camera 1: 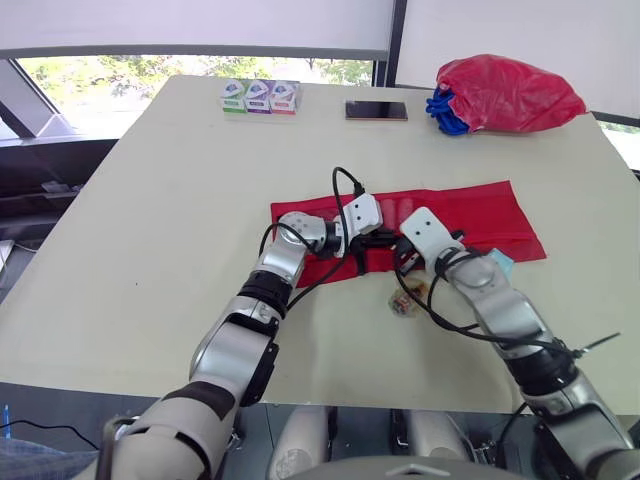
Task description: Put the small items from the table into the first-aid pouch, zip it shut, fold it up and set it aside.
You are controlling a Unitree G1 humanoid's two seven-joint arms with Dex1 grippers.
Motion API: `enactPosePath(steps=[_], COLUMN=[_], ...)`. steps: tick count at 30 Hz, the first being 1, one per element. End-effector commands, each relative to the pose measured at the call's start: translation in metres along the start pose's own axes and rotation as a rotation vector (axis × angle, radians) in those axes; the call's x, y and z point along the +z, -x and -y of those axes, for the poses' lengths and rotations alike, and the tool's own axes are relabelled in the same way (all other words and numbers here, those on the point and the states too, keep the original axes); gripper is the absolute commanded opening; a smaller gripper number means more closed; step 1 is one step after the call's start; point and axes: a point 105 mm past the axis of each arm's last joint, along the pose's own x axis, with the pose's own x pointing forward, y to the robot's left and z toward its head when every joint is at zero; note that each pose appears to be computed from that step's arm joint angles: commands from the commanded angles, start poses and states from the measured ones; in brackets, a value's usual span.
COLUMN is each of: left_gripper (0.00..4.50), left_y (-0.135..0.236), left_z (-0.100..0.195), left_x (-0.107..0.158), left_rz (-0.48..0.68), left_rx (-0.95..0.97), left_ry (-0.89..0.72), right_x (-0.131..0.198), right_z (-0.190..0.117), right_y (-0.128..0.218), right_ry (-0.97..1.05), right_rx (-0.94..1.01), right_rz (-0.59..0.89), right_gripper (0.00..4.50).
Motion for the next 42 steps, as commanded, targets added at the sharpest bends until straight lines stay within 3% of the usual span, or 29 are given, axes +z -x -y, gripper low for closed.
enactPosePath(steps=[1,4,16,19,21,22,24,27,33,42], left_gripper=[0.00,0.00,0.00,0.00,0.00,0.00,0.00,0.00,0.00,0.00], left_y=[0.000,0.000,0.002,0.004,0.008,0.010,0.013,0.018,0.029,0.056], left_z=[-0.004,-0.005,-0.008,-0.011,-0.011,-0.011,-0.012,-0.014,-0.016,-0.020], left_x=[0.011,0.010,0.009,0.009,0.006,0.004,0.001,-0.002,-0.011,-0.022], left_rz=[0.031,0.029,0.028,0.027,0.017,0.010,-0.002,-0.015,-0.049,-0.134], left_rx=[0.008,0.011,0.021,0.031,0.018,0.014,0.018,0.026,0.027,-0.002], left_ry=[-0.036,-0.037,-0.053,-0.062,-0.040,-0.033,-0.038,-0.044,-0.054,-0.102], right_x=[0.019,0.005,-0.001,-0.002,-0.002,-0.001,0.010,0.021,0.026,0.035], right_z=[0.012,0.029,0.084,0.085,0.084,0.084,0.087,0.090,0.091,0.073], right_y=[0.030,0.060,0.175,0.200,0.216,0.220,0.230,0.241,0.249,0.234], right_ry=[-0.011,-0.063,-0.206,-0.187,-0.202,-0.192,-0.169,-0.141,-0.121,-0.084], right_rx=[0.023,0.038,0.239,0.356,0.433,0.458,0.492,0.512,0.534,0.606], right_rz=[0.111,0.097,0.356,0.342,0.297,0.272,0.256,0.245,0.217,0.258], right_gripper=[0.07,0.07,0.07,0.72,1.98,2.25,3.41,4.44,4.44,4.44])
